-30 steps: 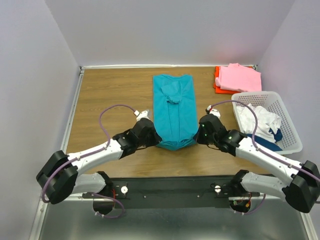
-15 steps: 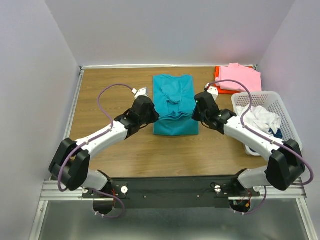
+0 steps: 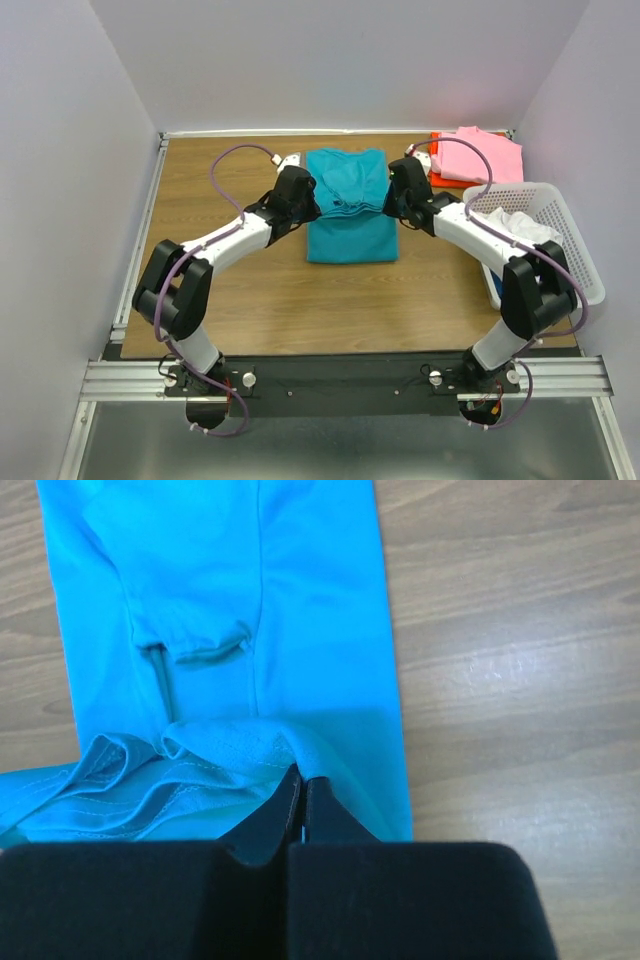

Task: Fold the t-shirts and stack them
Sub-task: Fold the tshirt

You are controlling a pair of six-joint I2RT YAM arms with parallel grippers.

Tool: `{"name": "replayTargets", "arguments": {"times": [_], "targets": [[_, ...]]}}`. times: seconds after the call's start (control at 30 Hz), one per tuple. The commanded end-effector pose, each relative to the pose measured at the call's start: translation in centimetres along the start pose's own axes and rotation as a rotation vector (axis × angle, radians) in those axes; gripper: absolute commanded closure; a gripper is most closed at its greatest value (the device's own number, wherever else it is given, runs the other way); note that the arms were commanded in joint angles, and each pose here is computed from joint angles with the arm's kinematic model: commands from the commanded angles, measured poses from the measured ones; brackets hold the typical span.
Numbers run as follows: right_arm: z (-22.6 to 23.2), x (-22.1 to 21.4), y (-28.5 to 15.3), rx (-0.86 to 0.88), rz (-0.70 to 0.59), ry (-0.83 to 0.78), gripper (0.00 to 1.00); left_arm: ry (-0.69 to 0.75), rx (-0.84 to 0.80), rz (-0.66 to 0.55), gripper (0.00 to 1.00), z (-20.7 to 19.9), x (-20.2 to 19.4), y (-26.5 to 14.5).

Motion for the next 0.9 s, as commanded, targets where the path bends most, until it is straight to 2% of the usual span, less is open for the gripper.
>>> {"name": "replayTargets", "arguments": {"times": [0.0,0.53,0.73,0.8,0.83,0.87], "targets": [[0.5,1.1,1.3,0.036,-0.006,-0.014,0.99,0.020,-0.001,0.010,1.00,0.4,0.8,1.5],[0.4,1.4,7.7,0.022,0.068,-0.004,0.99,0.019,0.027,0.072,1.00,2.6,2.0,7.0],[-0.3,0.6,9.9,0.006,0.112,0.009,0.95,0.015,0.048,0.100,0.97,3.2,1.5,8.3],[-0.3,0.8,10.3,0.014,0.115,0.009,0.89,0.010,0.057,0.102,0.94,3.4,1.5,8.6],[-0.3,0.8,10.5,0.016,0.118,0.007,0.85,0.007,0.060,0.105,0.88,3.5,1.4,8.8],[-0.4,0.8,10.7,0.019,0.122,0.006,0.80,0.007,0.063,0.099,0.70,3.6,1.7,8.8]]}}
Point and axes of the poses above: each gripper's point midway between its finger pads, its own y axis out along the fingers, its own z axis along the line the jaws close on, x = y × z, the point moved 9 cm from there along -y, back along the fingers, and after that the axes turned 1 degree about -y, right-handed, at the moved point
